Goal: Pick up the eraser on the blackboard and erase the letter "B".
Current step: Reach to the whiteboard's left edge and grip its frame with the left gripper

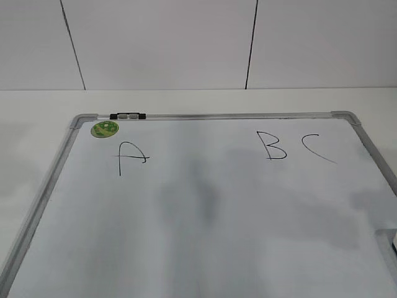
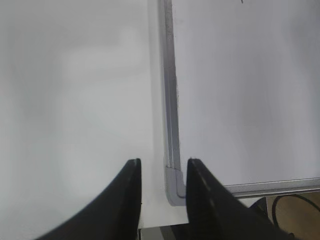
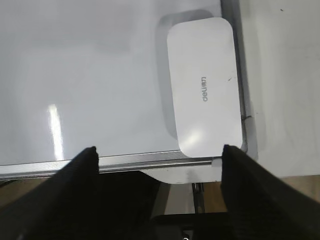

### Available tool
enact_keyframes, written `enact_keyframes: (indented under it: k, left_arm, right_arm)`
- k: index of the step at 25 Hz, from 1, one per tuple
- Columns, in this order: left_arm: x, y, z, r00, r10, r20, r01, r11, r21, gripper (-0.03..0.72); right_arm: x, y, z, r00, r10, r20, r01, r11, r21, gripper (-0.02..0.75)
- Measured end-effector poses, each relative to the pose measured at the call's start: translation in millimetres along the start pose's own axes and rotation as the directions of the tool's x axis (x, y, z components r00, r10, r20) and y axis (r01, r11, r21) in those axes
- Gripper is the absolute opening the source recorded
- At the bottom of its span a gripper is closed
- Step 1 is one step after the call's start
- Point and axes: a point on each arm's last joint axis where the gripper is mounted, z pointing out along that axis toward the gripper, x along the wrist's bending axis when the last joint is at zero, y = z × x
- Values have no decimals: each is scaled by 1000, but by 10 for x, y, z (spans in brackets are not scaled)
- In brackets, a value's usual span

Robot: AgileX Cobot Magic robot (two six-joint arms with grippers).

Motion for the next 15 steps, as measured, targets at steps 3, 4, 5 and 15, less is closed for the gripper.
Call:
enact_keyframes:
  k: [3,4,5,15]
  left_arm:
    - [11,262,121,1000,-12,0,12,998,59,238]
    - [16,343,165,1000,-15,-1,15,997,77,238]
    - [26,426,237,1000,-20,-3,20,994,104,238]
    - [-39,930,1042,999,32,-5,-29,953,300,239]
  right_arm:
    - [1,32,45,1000,2,4,-2,1000,26,584]
    - [1,42,58,1000,3,5,-3,999,33,584]
    - [1,48,67,1000,4,6,-4,999,39,584]
    - [2,57,77,1000,4,7,-4,999,44,584]
